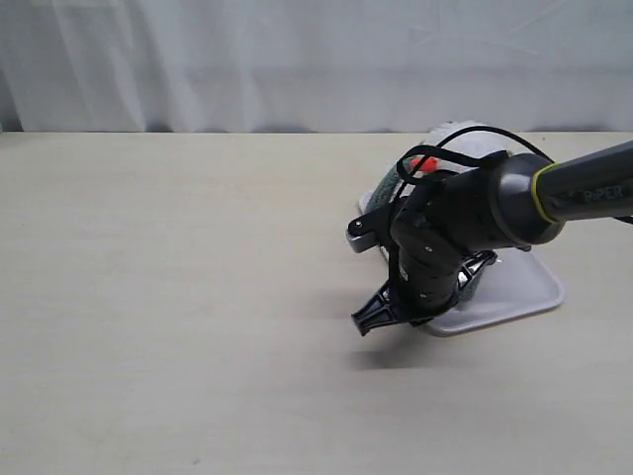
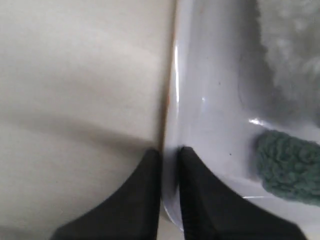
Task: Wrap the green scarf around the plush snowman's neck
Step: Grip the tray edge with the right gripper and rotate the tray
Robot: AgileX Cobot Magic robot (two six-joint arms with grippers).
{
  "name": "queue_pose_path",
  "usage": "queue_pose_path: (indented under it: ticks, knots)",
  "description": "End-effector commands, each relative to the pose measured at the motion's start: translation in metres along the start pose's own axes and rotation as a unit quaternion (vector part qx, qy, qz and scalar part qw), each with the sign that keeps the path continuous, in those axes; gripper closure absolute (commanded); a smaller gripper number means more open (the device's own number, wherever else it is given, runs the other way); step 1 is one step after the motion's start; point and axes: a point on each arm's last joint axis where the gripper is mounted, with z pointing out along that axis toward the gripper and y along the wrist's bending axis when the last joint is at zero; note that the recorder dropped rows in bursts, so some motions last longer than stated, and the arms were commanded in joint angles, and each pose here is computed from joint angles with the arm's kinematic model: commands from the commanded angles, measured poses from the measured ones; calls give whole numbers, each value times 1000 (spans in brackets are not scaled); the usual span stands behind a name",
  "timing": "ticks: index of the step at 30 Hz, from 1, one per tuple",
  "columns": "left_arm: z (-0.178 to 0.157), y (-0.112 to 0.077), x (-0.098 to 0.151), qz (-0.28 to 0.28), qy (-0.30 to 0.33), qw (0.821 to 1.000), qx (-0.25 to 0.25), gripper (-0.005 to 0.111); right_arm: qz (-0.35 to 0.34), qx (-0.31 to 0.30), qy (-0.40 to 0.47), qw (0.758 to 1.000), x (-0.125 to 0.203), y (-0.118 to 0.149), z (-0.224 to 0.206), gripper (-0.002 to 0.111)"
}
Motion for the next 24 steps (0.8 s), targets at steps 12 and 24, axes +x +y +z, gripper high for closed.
queue_pose_path:
  ticks: [12,24]
  knots:
    - [0,0,-1,0,-6,1000,1,107,-325,-2,29,945,22,6,11,104]
    - [0,0,-1,0,-6,1000,1,107,-430,70,9,900,18,-4,12,104]
